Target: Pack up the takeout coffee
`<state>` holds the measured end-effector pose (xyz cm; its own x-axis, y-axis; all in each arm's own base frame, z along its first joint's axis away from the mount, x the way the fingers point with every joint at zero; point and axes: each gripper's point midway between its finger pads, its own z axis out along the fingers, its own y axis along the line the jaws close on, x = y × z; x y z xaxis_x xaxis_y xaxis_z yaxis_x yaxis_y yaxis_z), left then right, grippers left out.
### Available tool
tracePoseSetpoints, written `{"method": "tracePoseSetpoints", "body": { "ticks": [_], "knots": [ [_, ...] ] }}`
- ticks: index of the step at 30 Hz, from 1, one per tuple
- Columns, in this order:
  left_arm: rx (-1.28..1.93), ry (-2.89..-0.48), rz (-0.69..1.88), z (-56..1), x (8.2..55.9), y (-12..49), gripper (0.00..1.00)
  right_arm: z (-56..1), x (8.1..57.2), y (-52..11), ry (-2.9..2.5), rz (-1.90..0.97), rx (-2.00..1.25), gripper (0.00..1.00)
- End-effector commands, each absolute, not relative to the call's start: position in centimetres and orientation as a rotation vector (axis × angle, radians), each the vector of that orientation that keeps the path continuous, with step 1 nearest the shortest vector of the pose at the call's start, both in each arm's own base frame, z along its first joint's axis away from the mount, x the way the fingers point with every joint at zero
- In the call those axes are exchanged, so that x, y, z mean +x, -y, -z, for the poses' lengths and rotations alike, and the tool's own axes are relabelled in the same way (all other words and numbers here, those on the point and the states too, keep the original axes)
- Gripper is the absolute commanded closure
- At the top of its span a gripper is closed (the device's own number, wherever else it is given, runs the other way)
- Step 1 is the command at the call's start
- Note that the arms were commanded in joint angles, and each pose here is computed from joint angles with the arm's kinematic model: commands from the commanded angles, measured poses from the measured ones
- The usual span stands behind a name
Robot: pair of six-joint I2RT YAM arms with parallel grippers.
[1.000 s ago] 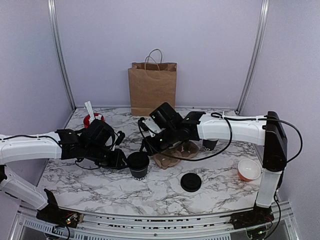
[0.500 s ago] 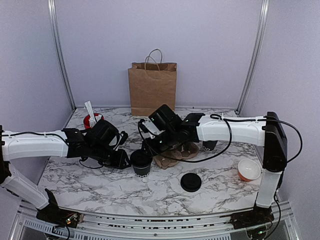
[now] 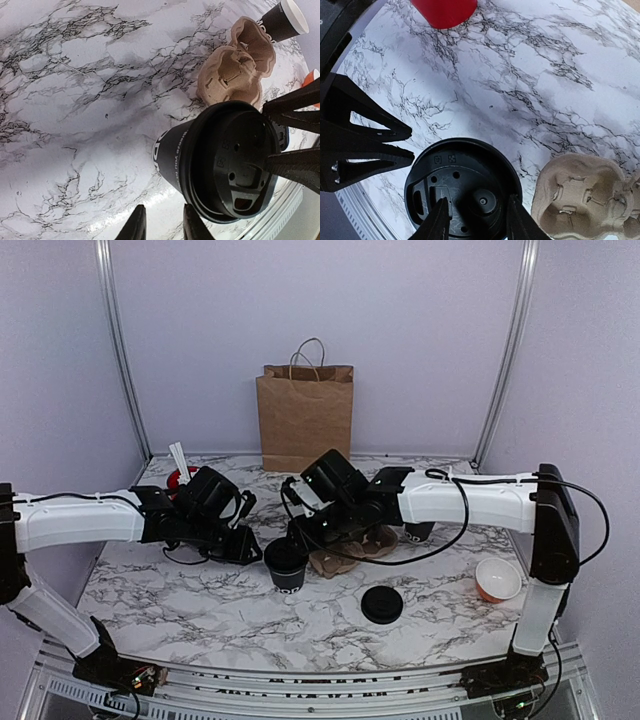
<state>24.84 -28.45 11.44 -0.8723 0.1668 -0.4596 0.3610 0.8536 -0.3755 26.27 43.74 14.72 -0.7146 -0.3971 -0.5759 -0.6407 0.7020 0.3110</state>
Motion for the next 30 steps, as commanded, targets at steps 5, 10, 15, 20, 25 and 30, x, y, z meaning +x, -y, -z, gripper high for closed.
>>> {"method": "tracePoseSetpoints", "body": {
  "ticks": [5, 10, 15, 20, 25, 30],
  "knots": [
    [0.391, -2.604, 0.698, -13.4, 24.1, 27.8, 0.74, -17.5, 27.3, -43.2, -2.387, -0.725, -0.714, 0.61],
    [0.379, -2.61, 0.758, -13.7, 23.7, 28.4, 0.74, -17.2, 27.6, -42.5, -2.401, -0.741, -0.696, 0.62],
    [0.39, -2.605, 0.802, -13.9, 23.8, 29.3, 0.74, -16.3, 27.2, -42.4, -2.422, -0.744, -0.706, 0.67],
    [0.402, -2.618, 0.816, -13.3, 23.8, 29.9, 0.75, -15.8, 27.0, -42.6, -2.431, -0.756, -0.71, 0.72],
    [0.402, -2.626, 0.816, -12.8, 23.9, 30.3, 0.75, -15.7, 26.9, -42.9, -2.431, -0.77, -0.715, 0.74],
    [0.393, -2.628, 0.823, -12.5, 24.0, 30.6, 0.75, -15.1, 26.5, -43.2, -2.444, -0.776, -0.733, 0.77]
  ]
}}
